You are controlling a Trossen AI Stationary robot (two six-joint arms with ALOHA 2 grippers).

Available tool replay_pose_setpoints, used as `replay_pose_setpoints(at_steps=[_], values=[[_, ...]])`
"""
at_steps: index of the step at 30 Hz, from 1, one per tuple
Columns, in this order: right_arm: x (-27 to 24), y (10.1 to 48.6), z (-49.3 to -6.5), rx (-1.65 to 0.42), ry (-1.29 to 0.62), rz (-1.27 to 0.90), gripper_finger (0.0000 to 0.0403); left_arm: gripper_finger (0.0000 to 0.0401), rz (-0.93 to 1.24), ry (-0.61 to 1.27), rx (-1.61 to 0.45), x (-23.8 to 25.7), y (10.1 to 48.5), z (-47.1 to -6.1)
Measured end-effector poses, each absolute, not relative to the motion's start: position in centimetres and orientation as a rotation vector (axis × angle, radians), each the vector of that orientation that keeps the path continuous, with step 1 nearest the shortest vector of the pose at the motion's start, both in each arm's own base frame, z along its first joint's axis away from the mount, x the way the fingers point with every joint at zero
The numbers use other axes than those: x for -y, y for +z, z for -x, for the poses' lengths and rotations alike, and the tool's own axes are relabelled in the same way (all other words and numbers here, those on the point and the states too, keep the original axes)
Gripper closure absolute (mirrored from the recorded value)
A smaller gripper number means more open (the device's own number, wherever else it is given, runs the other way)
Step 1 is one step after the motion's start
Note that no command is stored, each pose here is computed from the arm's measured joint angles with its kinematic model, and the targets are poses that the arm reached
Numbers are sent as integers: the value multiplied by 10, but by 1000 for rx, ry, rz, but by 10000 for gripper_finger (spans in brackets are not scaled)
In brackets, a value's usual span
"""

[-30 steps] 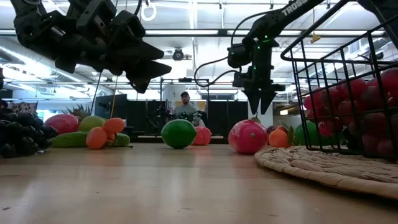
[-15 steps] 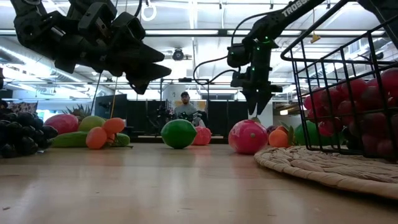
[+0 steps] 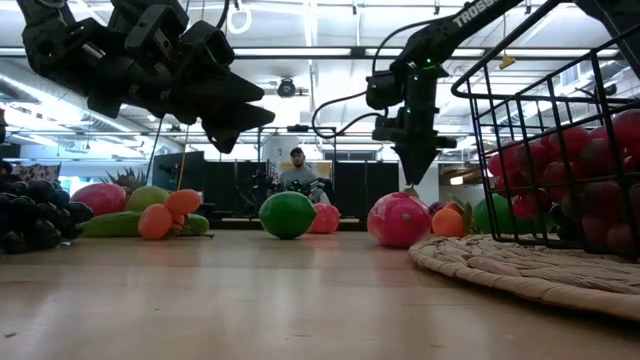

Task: Build produce basket
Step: Put the right green pear into the black wire basket

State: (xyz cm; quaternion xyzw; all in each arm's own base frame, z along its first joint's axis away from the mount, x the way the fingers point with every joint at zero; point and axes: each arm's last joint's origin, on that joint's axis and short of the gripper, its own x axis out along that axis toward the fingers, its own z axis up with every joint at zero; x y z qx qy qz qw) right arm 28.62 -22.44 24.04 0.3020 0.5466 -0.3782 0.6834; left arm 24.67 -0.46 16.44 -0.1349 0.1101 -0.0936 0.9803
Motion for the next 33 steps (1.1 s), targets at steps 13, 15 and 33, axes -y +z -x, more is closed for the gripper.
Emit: replay_pose_setpoints(at_steps=[13,15,33], values=[[225,241,-287,-1240,-798,-597,392,212,272,-189,-224,5,164,-247],[226,241,-288,-1234,-796,-593,388,211,272,-189,-224,5,164,-247],[185,292,-276,-1163,-643,-578,393,211,298,-186,-225,5,164,-247]])
